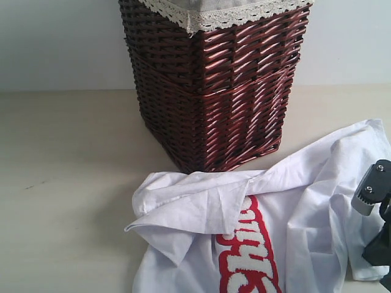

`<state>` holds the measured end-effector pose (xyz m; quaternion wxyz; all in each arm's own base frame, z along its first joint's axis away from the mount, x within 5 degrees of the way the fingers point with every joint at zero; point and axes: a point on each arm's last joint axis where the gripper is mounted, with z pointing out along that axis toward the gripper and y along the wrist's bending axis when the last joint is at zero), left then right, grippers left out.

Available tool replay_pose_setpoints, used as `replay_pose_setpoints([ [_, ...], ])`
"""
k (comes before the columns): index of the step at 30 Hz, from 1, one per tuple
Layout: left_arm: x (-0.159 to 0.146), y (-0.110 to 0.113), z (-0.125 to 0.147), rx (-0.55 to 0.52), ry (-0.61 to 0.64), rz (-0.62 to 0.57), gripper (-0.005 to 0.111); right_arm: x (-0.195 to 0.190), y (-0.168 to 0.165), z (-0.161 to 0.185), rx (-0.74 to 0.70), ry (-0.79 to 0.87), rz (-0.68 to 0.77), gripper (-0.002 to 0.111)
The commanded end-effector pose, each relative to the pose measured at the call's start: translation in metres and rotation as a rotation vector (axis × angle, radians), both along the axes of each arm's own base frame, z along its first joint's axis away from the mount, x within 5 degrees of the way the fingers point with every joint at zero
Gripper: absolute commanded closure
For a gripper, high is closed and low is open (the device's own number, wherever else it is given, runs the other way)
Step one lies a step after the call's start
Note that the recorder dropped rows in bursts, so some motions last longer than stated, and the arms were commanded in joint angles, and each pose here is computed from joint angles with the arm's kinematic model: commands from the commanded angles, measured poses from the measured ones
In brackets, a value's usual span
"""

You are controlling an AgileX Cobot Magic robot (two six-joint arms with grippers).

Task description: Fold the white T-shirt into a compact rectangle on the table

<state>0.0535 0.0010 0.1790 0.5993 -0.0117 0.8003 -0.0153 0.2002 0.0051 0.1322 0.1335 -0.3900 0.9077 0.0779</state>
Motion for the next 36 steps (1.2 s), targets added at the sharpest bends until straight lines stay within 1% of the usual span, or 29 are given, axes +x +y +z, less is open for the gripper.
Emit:
replay_pose_setpoints([
  [1,0.000,0.000,0.002,0.003,-0.017,-0.002,0.107,0.000,0.000,0.002,-0.001,-0.017,-0.012,0.108],
  [6,0.000,0.000,0.002,0.003,-0.017,-0.002,0.107,-0.003,0.001,0.015,0.005,-0.066,-0.005,0.108],
  [7,0.000,0.000,0.002,0.003,-0.017,-0.002,0.107,-0.006,0.003,0.017,0.020,-0.050,0.011,0.108],
  [9,0.000,0.000,0.002,0.003,-0.017,-0.002,0.107,-0.020,0.009,0.018,0.062,0.054,0.176,0.097],
  [10,0.000,0.000,0.002,0.003,-0.017,-0.002,0.107,-0.026,0.010,0.018,0.079,0.109,0.225,0.078],
  [11,0.000,0.000,0.002,0.003,-0.017,-0.002,0.107,-0.025,0.009,0.017,0.073,0.104,0.221,0.068],
  [12,0.000,0.000,0.002,0.003,-0.017,-0.002,0.107,-0.017,0.006,0.013,0.038,0.051,0.157,0.055],
  [13,0.000,0.000,0.002,0.003,-0.017,-0.002,0.107,-0.011,0.004,0.011,0.022,0.019,0.103,0.052],
  [14,0.000,0.000,0.002,0.003,-0.017,-0.002,0.107,-0.003,0.001,0.007,-0.011,-0.030,0.057,0.051],
  [15,0.000,0.000,0.002,0.003,-0.017,-0.002,0.107,0.000,-0.001,0.002,-0.022,-0.031,0.038,0.051],
  [17,0.000,0.000,0.002,0.003,-0.017,-0.002,0.107,0.000,-0.001,-0.010,-0.011,0.032,0.029,0.052],
  [19,0.000,0.000,0.002,0.003,-0.017,-0.002,0.107,0.001,0.000,-0.020,0.005,0.082,0.009,0.057],
  [23,0.000,0.000,0.002,0.003,-0.017,-0.002,0.107,0.001,-0.001,-0.025,0.000,0.096,0.010,0.092],
  [25,0.000,0.000,0.002,0.003,-0.017,-0.002,0.107,0.001,-0.001,-0.023,-0.002,0.088,0.012,0.106],
  [26,0.000,0.000,0.002,0.003,-0.017,-0.002,0.107,0.001,-0.001,-0.022,-0.001,0.085,0.013,0.108],
  [31,0.000,0.000,0.002,0.003,-0.017,-0.002,0.107,-0.003,0.002,-0.012,0.017,0.076,0.031,0.108],
  [34,0.000,0.000,0.002,0.003,-0.017,-0.002,0.107,-0.005,0.003,0.001,0.018,0.051,0.070,0.108],
  [36,0.000,0.000,0.002,0.003,-0.017,-0.002,0.107,-0.006,0.002,0.017,-0.006,-0.011,0.105,0.108],
])
